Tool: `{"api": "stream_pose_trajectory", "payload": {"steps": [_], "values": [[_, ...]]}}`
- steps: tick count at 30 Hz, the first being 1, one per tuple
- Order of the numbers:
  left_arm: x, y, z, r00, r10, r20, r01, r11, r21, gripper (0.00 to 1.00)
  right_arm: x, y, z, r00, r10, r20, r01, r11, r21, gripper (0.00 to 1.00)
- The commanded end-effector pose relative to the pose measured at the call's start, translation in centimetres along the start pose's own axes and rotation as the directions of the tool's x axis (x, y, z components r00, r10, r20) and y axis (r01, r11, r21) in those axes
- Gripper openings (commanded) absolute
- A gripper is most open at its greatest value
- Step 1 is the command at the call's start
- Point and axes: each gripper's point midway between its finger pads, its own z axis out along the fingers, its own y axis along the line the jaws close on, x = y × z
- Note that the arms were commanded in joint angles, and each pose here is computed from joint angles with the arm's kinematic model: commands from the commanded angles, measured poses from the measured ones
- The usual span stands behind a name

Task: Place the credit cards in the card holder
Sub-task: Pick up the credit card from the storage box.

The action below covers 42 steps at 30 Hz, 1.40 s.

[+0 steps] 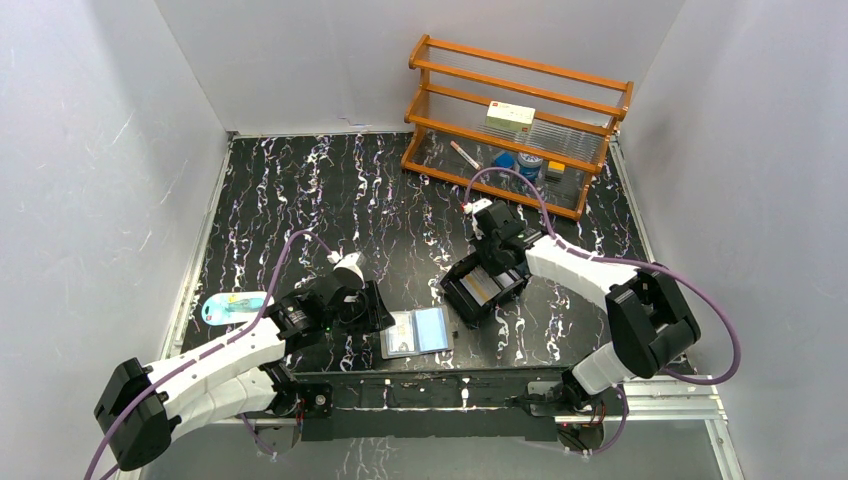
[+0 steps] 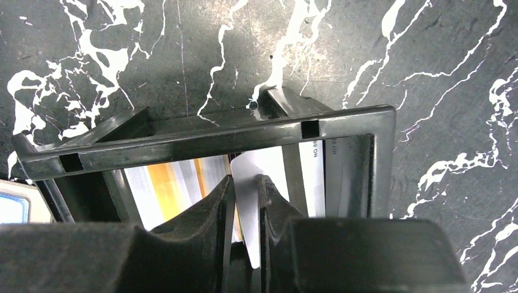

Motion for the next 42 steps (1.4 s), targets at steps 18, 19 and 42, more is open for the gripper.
{"api": "stream_pose_trajectory", "payload": {"steps": [18, 19, 42], "values": [[-0.6, -2.5, -1.1, 1.000, 0.012, -0.025, -0.011, 0.998, 0.068, 0.41, -2.6, -3.2, -7.9, 0.998, 0.057, 0.028, -0.061, 0.987, 0.150, 0.03], [-0.8, -2.8, -1.3, 1.000, 0.011, -0.023, -0.010, 0.997, 0.074, 0.41, -3.0, -3.3, -8.4, 0.997, 0.063, 0.049, -0.069, 0.986, 0.150, 0.01], [-5.9, -17.0, -8.9, 0.992, -0.099, 0.079, 0.016, 0.718, 0.696, 0.61, -8.5, 12.5, -25.9, 0.720, 0.675, 0.160, -0.095, 0.324, -0.941, 0.00]]}}
